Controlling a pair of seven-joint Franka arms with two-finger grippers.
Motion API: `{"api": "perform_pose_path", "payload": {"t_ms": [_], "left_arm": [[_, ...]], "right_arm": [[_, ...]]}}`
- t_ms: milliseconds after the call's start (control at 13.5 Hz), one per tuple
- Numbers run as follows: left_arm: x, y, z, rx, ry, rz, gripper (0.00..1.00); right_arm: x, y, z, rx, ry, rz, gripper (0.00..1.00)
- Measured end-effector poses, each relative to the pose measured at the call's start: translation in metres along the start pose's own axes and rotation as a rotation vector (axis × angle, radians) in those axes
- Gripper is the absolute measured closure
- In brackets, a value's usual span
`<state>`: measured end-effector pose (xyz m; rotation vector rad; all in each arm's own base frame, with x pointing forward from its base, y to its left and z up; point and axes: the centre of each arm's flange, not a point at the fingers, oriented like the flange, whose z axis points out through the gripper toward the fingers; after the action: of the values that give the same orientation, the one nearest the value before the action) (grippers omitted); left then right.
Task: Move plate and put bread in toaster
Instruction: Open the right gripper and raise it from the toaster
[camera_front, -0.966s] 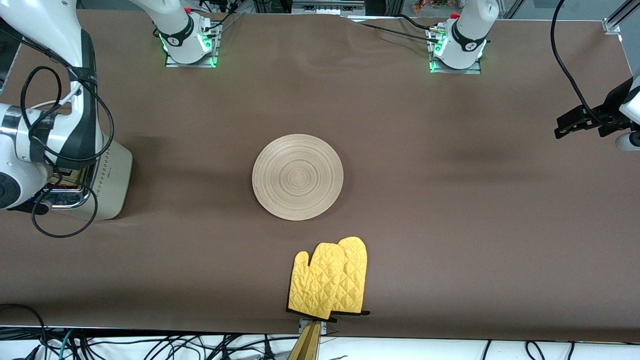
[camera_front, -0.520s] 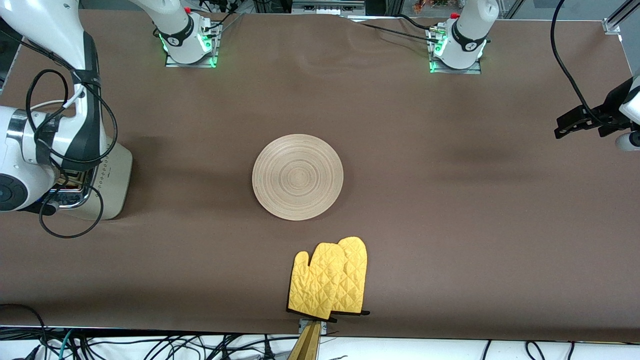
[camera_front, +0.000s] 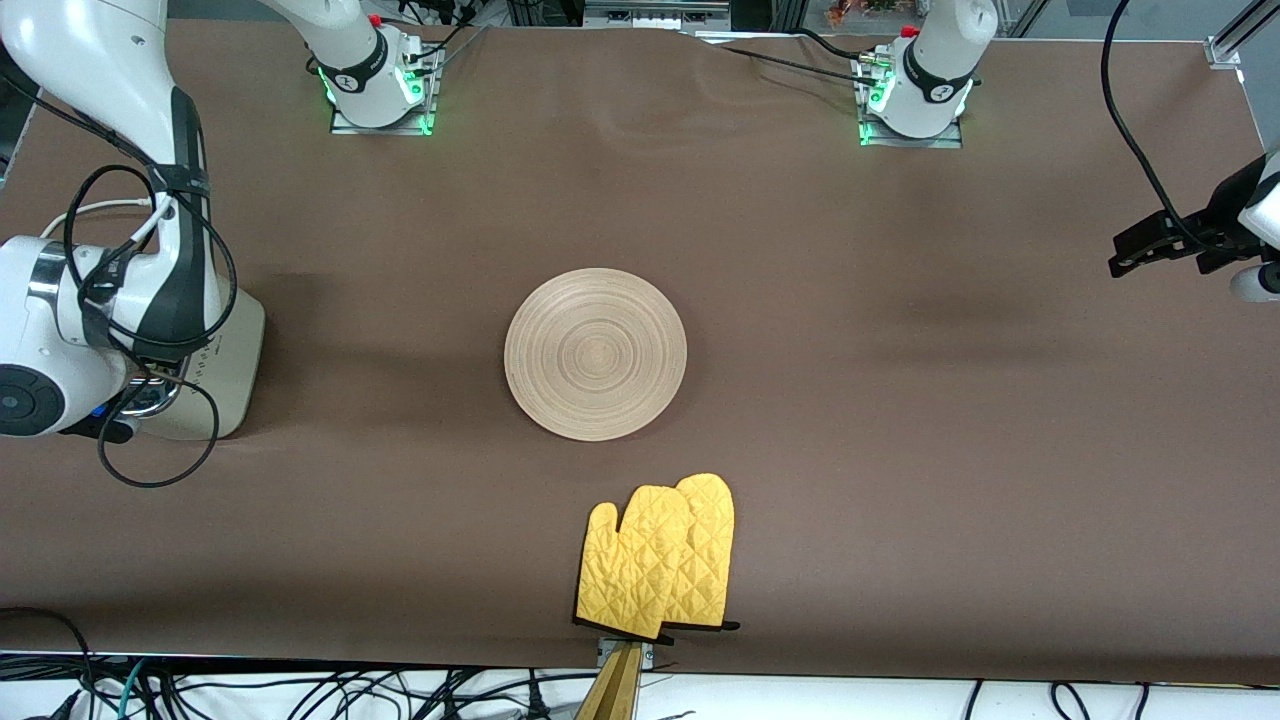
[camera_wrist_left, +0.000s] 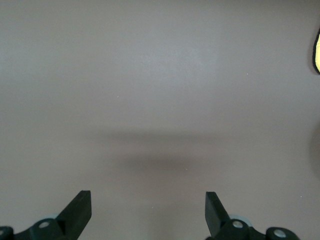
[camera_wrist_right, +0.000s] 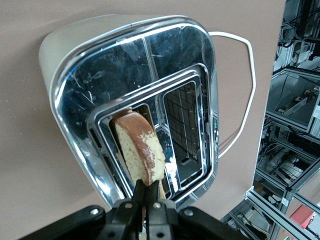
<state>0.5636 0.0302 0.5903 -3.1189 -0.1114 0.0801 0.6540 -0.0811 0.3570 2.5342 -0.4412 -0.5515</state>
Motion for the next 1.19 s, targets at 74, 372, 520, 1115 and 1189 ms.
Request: {"api": "perform_pose_path", "payload": {"t_ms": [74,372,520,1115,1189], "left_arm": [[0.000,0.000,0.000,0.000,0.000,0.000,0.00],[0.000,0.000,0.000,0.000,0.000,0.000,0.00],[0.000,0.000,0.000,0.000,0.000,0.000,0.00],[0.000,0.000,0.000,0.000,0.000,0.000,0.00],[0.000,0.000,0.000,0.000,0.000,0.000,0.00]], "right_arm": [[0.001,0.001,0.002,0.007,-0.004,0.000,0.96],[0.003,0.005,0.004,0.021,-0.005,-0.006,0.93],[0.004,0.004,0.002,0.026,0.003,-0.025,0.75],[-0.011,0.024,-0.055,0.112,0.107,-0.140,0.00],[-0.019,0.033,-0.070,0.127,0.131,-0.170,0.00]]}}
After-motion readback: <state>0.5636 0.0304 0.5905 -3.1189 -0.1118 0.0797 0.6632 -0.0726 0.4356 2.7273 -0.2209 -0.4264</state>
